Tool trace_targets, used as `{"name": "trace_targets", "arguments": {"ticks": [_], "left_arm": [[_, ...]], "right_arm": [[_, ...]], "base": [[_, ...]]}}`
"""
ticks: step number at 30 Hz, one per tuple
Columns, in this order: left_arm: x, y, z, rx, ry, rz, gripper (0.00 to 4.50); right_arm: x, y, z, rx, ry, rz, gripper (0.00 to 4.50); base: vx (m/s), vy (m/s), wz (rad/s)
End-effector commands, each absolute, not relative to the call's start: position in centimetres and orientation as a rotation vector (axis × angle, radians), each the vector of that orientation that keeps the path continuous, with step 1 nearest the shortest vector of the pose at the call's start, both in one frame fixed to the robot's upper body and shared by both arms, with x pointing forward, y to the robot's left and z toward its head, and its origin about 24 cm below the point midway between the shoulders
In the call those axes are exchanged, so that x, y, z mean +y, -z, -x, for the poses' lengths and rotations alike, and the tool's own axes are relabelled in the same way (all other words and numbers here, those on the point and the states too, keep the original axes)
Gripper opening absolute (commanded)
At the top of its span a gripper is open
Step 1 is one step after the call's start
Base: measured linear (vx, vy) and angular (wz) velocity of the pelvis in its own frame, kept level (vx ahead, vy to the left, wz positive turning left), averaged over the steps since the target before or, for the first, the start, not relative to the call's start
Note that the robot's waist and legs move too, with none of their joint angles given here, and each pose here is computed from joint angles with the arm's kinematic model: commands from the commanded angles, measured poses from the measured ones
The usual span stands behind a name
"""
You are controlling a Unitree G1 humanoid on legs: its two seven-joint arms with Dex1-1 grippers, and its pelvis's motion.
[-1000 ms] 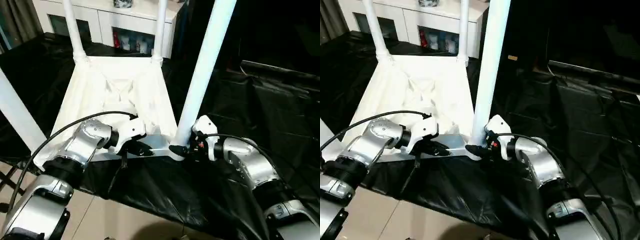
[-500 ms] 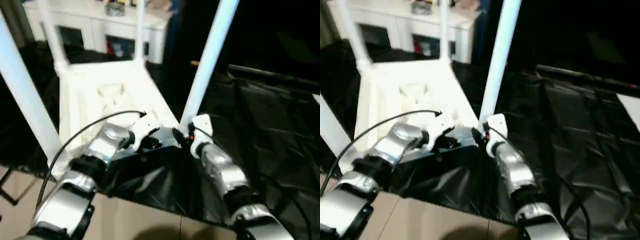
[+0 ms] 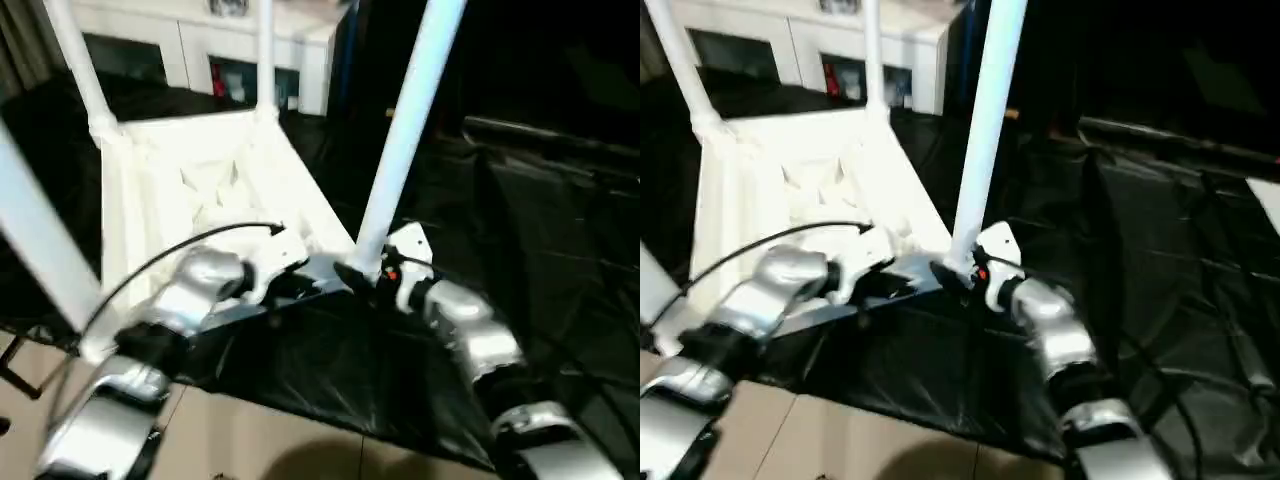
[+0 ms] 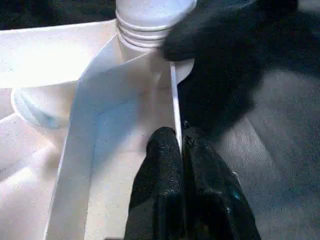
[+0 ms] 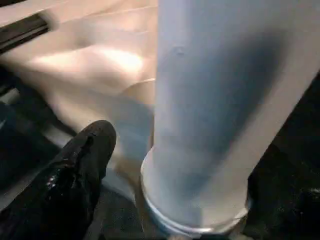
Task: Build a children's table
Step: Rotate leg to tighten
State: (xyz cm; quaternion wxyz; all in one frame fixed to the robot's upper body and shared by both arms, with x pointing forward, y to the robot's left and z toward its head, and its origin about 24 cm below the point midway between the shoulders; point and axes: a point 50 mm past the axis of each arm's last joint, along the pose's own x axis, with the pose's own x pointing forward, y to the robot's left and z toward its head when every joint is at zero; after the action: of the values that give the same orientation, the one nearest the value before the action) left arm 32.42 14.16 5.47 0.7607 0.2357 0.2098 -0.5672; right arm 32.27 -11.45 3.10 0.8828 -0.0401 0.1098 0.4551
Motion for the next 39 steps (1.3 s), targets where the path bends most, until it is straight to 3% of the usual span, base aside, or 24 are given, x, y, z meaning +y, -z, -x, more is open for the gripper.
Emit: {"name": "trace_targets", "arguments": {"ticks": [1,8,17,26,27,35,36,39], "left_arm": [[14.3,-4.7,-31.1,0.493,1.341,-0.501,0.00],[15.5,-5.2,-30.2,0.496,1.448,-0.532,0.00],[15.6,-6.0,-30.2,0.498,1.513,-0.538,0.00],[15.1,-6.1,-30.2,0.508,1.549,-0.496,0.00],[14.9,-5.9,-30.5,0.521,1.517,-0.496,0.00],[12.2,-4.2,-32.0,0.570,1.328,-0.462,0.00],[10.7,-3.8,-32.3,0.570,1.285,-0.445,0.00],[8.4,-3.5,-32.5,0.559,1.237,-0.385,0.00]], "right_arm": [[-11.1,-3.9,-32.1,0.213,-1.083,0.112,4.17],[-11.8,-4.4,-31.6,0.254,-1.269,0.164,4.17],[-12.4,-4.1,-31.0,0.310,-1.378,0.196,3.39],[-12.1,-3.6,-30.3,0.306,-1.373,0.081,2.79],[-12.1,-3.3,-30.2,0.300,-1.328,0.031,2.75],[-10.7,-1.5,-31.3,0.277,-0.910,-0.047,2.71],[-9.6,-1.0,-31.5,0.285,-0.806,-0.092,2.70],[-7.9,-0.4,-31.5,0.307,-0.689,-0.114,2.70]], "base": [[0.000,0.000,0.00],[0.000,0.000,0.00],[0.000,0.000,0.00],[0.000,0.000,0.00],[0.000,0.000,0.00],[0.000,0.000,0.00],[0.000,0.000,0.00],[0.000,0.000,0.00]]}}
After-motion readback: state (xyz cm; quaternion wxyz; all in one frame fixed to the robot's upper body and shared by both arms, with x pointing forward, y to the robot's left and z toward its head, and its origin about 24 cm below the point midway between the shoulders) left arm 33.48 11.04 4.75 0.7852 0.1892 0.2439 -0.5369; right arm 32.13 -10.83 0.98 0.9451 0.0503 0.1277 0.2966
